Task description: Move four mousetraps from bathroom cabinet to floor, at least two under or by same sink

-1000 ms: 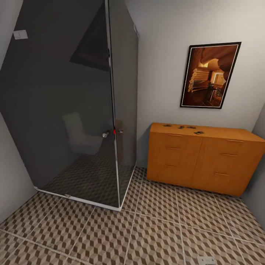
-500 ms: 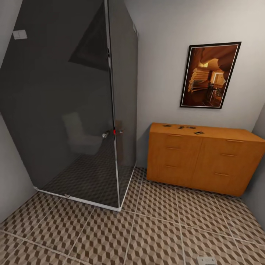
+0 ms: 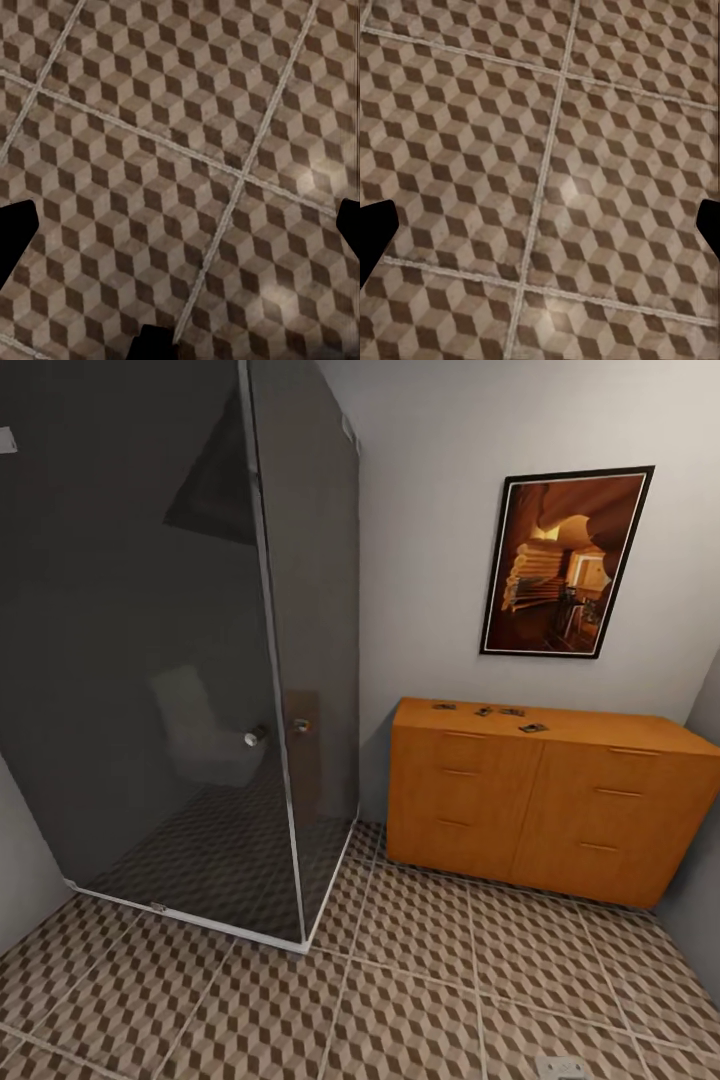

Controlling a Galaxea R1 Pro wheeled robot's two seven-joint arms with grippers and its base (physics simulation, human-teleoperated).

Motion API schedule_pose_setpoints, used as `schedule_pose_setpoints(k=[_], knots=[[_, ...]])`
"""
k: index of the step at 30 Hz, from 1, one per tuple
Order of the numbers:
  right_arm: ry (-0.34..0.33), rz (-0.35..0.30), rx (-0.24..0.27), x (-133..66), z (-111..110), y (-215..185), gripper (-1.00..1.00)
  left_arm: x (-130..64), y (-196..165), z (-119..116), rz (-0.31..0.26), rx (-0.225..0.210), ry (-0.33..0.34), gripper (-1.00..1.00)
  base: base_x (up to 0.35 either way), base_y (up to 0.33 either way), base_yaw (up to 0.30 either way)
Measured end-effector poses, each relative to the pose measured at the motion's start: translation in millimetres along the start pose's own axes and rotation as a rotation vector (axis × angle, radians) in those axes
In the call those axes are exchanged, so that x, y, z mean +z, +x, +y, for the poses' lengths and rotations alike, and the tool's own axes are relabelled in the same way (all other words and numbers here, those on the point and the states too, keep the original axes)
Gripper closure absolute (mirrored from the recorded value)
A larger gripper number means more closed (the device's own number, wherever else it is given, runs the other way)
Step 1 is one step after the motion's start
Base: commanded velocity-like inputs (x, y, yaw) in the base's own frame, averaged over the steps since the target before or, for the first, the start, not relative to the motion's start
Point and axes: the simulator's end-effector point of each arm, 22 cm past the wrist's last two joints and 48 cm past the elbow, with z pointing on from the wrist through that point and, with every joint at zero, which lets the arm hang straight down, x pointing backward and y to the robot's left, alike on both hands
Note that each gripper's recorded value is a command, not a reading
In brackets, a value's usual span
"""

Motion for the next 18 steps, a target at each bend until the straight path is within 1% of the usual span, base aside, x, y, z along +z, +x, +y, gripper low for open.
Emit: schedule_pose_setpoints(k=[7, 10, 13, 18], knots=[[-0.007, 0.001, -0.001, 0.0, 1.8, 0.2, -1.00, 0.0, 0.0, 0.0, 0.000, 0.000, 0.000, -1.00, 0.235, -0.234, -0.003], [-0.008, 0.002, -0.001, 0.0, 2.1, 0.5, -1.00, 0.0, 0.0, -0.1, 0.000, 0.000, 0.000, -1.00, 0.235, -0.235, -0.072], [-0.008, 0.002, -0.001, -0.1, 1.9, 1.0, -1.00, 0.0, 0.0, -0.3, 0.000, 0.000, 0.000, -1.00, 0.235, -0.235, -0.172], [-0.008, 0.003, -0.002, -0.1, 1.7, 1.5, -1.00, 0.0, 0.0, -0.3, 0.000, 0.000, 0.000, -1.00, 0.236, -0.232, -0.231]])
